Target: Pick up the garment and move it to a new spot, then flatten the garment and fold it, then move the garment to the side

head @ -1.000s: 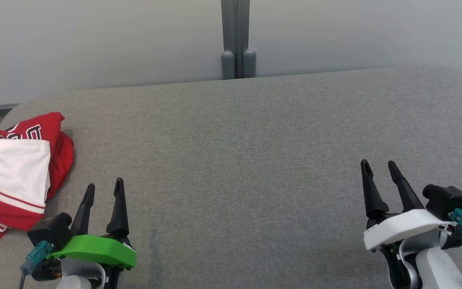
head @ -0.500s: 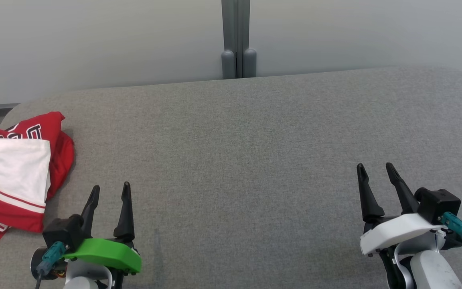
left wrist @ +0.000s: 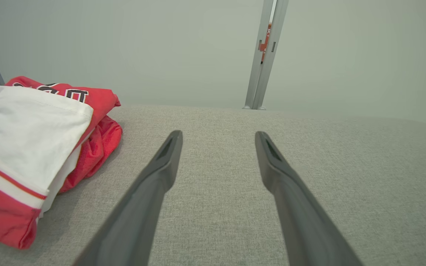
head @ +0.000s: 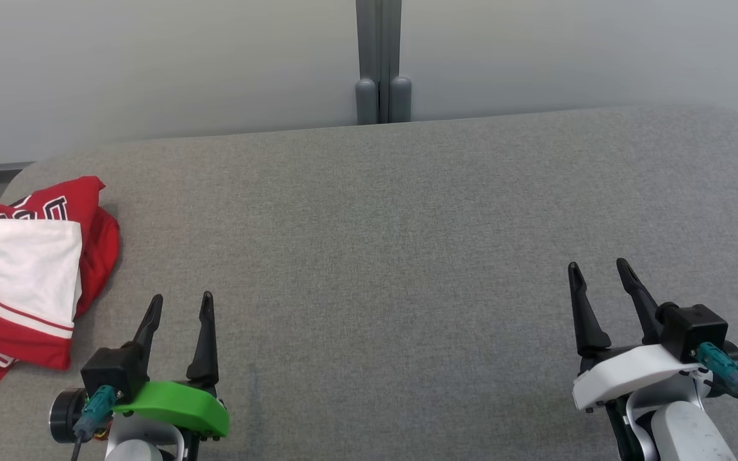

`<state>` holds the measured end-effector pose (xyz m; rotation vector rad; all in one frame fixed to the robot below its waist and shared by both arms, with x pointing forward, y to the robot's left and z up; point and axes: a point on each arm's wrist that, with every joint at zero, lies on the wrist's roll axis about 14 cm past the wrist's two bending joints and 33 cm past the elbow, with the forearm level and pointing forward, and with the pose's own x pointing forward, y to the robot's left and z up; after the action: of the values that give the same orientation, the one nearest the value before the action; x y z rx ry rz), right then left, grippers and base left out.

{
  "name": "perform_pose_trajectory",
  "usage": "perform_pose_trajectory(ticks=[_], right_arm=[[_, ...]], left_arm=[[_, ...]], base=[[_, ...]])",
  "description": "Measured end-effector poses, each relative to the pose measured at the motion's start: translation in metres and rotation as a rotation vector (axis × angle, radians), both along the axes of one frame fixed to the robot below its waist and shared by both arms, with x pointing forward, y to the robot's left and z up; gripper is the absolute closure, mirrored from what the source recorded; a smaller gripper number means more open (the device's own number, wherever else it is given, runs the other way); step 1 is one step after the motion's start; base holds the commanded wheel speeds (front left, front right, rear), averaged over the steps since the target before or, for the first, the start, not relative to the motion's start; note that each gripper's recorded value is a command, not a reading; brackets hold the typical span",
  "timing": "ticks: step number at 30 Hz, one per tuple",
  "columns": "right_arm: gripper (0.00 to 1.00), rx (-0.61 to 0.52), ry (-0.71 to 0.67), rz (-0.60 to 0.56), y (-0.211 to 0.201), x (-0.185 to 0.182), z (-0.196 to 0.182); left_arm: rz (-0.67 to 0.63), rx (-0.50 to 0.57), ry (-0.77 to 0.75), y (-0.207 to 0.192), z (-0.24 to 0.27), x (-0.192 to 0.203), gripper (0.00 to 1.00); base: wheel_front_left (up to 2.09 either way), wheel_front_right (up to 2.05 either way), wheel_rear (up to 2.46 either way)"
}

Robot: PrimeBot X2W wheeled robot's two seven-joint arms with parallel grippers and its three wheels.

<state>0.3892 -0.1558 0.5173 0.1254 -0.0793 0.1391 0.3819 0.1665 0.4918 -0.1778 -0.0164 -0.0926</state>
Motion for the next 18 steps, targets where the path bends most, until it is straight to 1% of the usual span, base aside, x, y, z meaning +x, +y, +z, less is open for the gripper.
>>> perform_pose_trajectory(ticks=[9, 18], right_arm=[[0.00, -0.033, -0.015, 0.001, 0.0014, 0.0002, 0.0007], [0.00, -0.015, -0.010, -0.004, 0.0007, 0.0004, -0.0009]], left_arm=[[-0.004, 0.030, -0.002, -0.0007, -0.0021, 0.0012, 0.00], [0.007, 0.018, 0.001, 0.0014, -0.0030, 0.0028, 0.00]], base=[[0.00, 0.00, 0.00], [0.00, 0.00, 0.00]])
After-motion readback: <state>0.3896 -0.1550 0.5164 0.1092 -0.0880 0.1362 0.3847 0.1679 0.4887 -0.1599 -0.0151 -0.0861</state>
